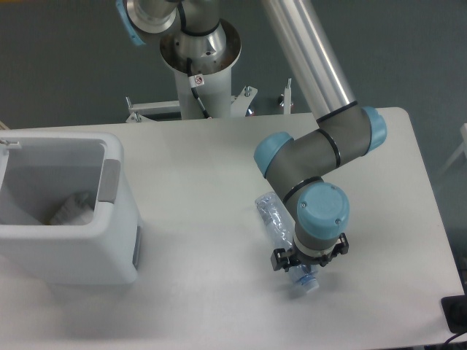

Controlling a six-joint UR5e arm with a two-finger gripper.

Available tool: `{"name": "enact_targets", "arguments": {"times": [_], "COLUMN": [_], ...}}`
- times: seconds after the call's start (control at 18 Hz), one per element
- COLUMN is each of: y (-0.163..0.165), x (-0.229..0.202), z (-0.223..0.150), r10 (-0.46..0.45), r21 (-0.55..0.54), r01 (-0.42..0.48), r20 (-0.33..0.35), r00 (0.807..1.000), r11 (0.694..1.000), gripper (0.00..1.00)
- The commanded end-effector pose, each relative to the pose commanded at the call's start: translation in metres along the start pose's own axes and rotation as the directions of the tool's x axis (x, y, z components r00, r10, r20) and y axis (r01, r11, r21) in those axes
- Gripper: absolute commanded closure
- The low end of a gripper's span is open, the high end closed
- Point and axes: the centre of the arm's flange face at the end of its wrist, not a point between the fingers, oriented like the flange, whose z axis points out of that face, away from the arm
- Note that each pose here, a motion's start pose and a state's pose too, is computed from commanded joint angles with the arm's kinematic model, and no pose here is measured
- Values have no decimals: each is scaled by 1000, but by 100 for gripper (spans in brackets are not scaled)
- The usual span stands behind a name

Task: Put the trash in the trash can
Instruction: 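Lower the gripper onto the bottle and close around its body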

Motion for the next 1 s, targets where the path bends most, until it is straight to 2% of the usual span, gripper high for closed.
{"name": "enact_targets", "arguments": {"times": [0.28, 0.33, 0.5, 0.67, 0.72, 0.78, 0.89, 1.0], "y": [-2, -2, -5, -7, -8, -9, -10, -9], "x": [1, 2, 4, 8, 8, 8, 9, 12], "z": [19, 18, 15, 10, 5, 0, -10, -36], "r10": [3, 3, 4, 7, 7, 7, 7, 16], "r21": [-20, -15, -4, 11, 22, 30, 50, 97], "r01": [-3, -3, -4, -6, -5, -5, -4, -5], "r20": [-7, -20, -36, -51, -59, -61, -76, -107], "r00": [1000, 1000, 999, 999, 998, 998, 997, 994], "r11": [1000, 1000, 1000, 1000, 1000, 1000, 999, 995], "gripper": [1, 10, 22, 46, 58, 64, 64, 64]}}
